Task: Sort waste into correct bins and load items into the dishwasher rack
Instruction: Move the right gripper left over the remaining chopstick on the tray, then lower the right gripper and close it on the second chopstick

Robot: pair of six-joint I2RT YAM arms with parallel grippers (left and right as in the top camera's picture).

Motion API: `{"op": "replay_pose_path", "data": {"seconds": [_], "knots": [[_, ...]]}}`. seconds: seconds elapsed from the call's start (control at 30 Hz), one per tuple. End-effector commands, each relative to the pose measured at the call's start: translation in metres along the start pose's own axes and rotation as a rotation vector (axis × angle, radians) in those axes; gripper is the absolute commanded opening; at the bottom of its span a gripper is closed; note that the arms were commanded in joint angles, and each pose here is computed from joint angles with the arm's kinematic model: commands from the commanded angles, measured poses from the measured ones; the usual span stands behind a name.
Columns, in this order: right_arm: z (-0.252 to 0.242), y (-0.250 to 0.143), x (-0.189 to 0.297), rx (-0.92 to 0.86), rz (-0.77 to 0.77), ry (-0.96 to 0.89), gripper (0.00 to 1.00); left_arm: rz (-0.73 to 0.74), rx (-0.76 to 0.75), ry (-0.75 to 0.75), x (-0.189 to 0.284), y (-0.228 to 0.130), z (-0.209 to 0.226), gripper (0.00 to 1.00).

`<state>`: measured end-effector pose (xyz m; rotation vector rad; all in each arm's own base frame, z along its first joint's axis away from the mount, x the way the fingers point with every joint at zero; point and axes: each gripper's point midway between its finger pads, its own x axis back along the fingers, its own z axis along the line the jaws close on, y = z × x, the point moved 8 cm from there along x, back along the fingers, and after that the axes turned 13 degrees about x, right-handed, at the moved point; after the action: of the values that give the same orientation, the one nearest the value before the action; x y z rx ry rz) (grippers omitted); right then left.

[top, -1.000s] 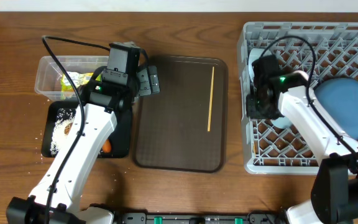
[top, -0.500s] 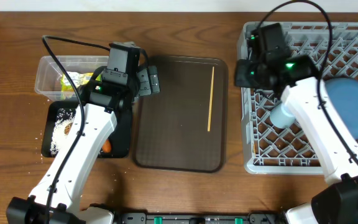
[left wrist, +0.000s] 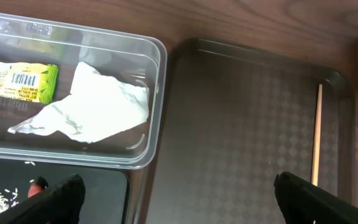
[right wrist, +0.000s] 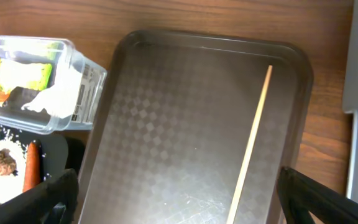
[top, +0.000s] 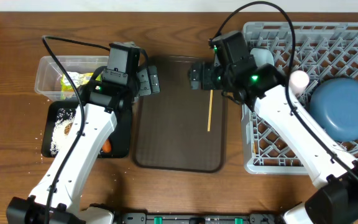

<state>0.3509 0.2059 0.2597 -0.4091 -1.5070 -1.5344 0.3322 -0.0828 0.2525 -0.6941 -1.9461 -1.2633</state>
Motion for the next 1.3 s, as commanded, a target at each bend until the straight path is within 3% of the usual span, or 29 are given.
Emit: {"op": "replay_pose_path", "data": {"seconds": [0.0,0.07,0.2,0.43,0.87,1.27], "knots": [[-0.001,-0.001,-0.004,-0.002,-0.007,-0.036,0.7,-0.003,-0.014,-0.002,0.001,0.001,-0.001,0.98],[-0.005,-0.001,-0.004,-0.007,-0.013,-0.079,0.49,-0.003,-0.014,-0.002,0.001,0.001,-0.001,0.98],[-0.015,-0.004,-0.007,-0.118,-0.016,-0.179,0.4,-0.003,-0.014,-0.002,0.001,0.001,-0.001,0.98],[-0.022,-0.014,-0.032,-0.189,0.035,-0.241,0.38,-0.003,-0.014,-0.002,0.001,0.001,-0.001,0.98],[-0.035,-0.052,-0.101,-0.19,0.225,-0.292,0.39,-0.003,-0.014,-0.002,0.001,0.001,-0.001,0.98],[-0.043,-0.075,-0.137,-0.186,0.305,-0.324,0.37,-0.003,-0.014,-0.002,0.001,0.001,-0.001,0.98]]}}
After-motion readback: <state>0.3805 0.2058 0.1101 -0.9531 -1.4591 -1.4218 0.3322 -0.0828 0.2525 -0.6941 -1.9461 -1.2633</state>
